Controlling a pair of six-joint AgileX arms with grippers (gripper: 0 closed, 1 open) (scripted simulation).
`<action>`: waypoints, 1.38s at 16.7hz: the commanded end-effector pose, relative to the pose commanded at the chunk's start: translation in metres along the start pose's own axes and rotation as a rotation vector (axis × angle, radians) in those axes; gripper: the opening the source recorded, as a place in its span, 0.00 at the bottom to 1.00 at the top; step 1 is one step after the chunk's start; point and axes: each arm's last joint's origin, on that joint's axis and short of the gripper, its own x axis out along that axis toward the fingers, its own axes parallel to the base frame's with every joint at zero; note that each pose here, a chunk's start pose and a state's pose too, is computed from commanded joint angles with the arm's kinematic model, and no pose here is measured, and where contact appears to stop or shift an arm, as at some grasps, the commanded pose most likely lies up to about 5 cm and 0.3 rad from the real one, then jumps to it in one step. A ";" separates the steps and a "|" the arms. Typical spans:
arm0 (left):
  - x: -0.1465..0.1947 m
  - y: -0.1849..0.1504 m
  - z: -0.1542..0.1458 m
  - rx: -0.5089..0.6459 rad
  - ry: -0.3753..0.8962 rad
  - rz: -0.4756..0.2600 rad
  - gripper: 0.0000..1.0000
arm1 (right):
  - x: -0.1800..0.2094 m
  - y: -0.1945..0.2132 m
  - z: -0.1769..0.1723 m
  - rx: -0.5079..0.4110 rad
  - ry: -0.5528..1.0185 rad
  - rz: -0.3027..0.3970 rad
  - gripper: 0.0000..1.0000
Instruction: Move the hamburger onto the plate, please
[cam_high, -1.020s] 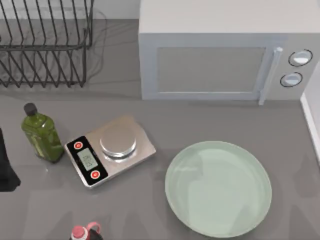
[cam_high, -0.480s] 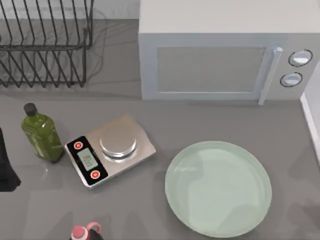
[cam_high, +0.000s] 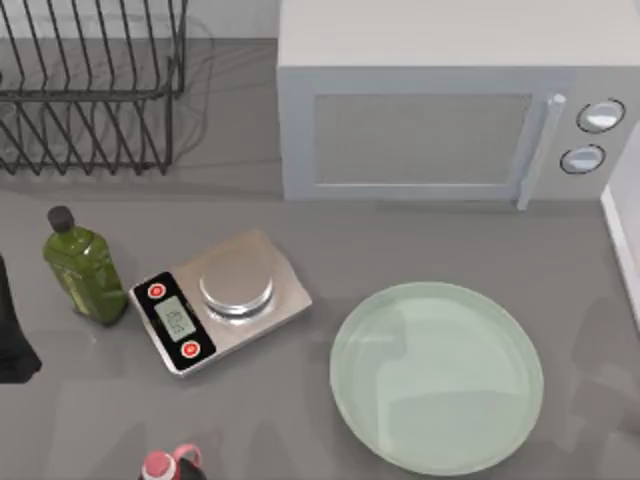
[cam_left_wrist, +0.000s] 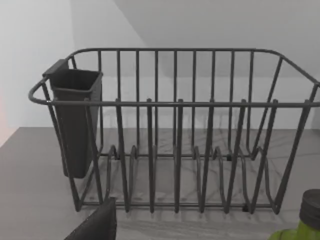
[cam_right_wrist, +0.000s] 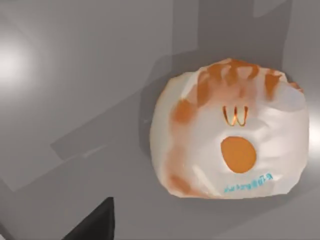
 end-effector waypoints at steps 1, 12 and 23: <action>0.000 0.000 0.000 0.000 0.000 0.000 1.00 | 0.000 0.000 0.000 -0.002 0.001 0.002 1.00; 0.000 0.000 0.000 0.000 0.000 0.000 1.00 | 0.054 -0.004 0.002 0.000 -0.005 -0.009 1.00; 0.000 0.000 0.000 0.000 0.000 0.000 1.00 | 0.080 0.000 0.000 -0.002 0.001 0.002 0.77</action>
